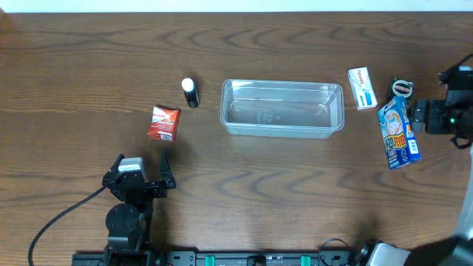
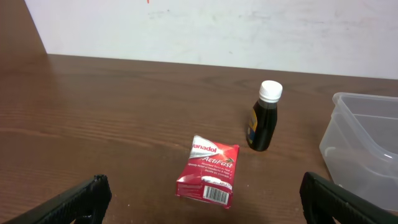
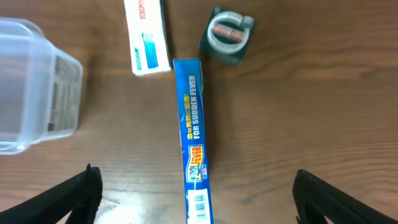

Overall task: Pack container
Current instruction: 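Move the right gripper over the blue Kool Fever box, then lower the right gripper and grasp the blue Kool Fever box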

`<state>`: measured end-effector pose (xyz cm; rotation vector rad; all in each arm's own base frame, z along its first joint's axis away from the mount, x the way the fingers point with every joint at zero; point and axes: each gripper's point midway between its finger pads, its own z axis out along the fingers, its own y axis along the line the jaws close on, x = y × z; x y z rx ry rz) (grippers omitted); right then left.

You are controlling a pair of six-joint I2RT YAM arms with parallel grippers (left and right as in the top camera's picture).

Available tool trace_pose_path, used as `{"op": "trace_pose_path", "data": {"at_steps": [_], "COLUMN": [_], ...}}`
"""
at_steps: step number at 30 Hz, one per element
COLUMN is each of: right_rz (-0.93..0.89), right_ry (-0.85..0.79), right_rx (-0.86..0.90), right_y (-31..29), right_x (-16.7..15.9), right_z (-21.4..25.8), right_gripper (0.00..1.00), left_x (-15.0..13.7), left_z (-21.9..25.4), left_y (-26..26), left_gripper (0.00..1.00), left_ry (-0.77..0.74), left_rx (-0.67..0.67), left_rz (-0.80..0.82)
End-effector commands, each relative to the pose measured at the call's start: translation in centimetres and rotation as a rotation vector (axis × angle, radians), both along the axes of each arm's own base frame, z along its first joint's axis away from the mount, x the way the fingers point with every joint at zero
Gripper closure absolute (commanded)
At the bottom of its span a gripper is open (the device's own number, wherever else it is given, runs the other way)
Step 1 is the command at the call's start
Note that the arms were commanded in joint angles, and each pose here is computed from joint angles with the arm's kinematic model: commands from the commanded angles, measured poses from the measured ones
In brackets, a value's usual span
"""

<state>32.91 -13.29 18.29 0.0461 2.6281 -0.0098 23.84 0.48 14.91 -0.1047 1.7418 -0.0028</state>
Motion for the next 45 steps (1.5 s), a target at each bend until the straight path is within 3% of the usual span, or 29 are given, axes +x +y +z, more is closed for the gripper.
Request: {"op": "trace_pose_path", "data": {"at_steps": [1, 7, 16, 23, 29, 45], "right_rz": [0.030, 0.035, 0.083, 0.169, 0.109, 0.078], "right_ry": [0.037, 0.103, 0.126, 0.175, 0.231, 0.283], "right_rx": [0.012, 0.049, 0.063, -0.019, -0.143, -0.071], "right_y": [-0.4, -0.8, -0.2, 1.6, 0.6, 1.2], "right_x": [0.6, 1.4, 2.8, 3.5, 3.5, 2.8], "right_z": [-1.5, -4.8, -7.0, -7.9, -8.2, -9.9], "right_gripper": [0.09, 0.21, 0.31, 0.33, 0.38, 0.52], "left_x": [-0.1, -0.1, -0.1, -0.1, -0.1, -0.1], "left_z": [-0.8, -0.8, -0.8, -0.8, -0.8, -0.8], "left_y": [-0.1, -0.1, -0.1, -0.1, -0.1, -0.1], "left_gripper": [0.02, 0.02, 0.02, 0.02, 0.02, 0.02], "left_ry": [0.027, 0.027, 0.027, 0.027, 0.027, 0.027], "left_rx": [0.016, 0.016, 0.017, 0.016, 0.017, 0.017], "left_rz": [-0.011, -0.011, -0.011, -0.011, -0.011, -0.011]}}
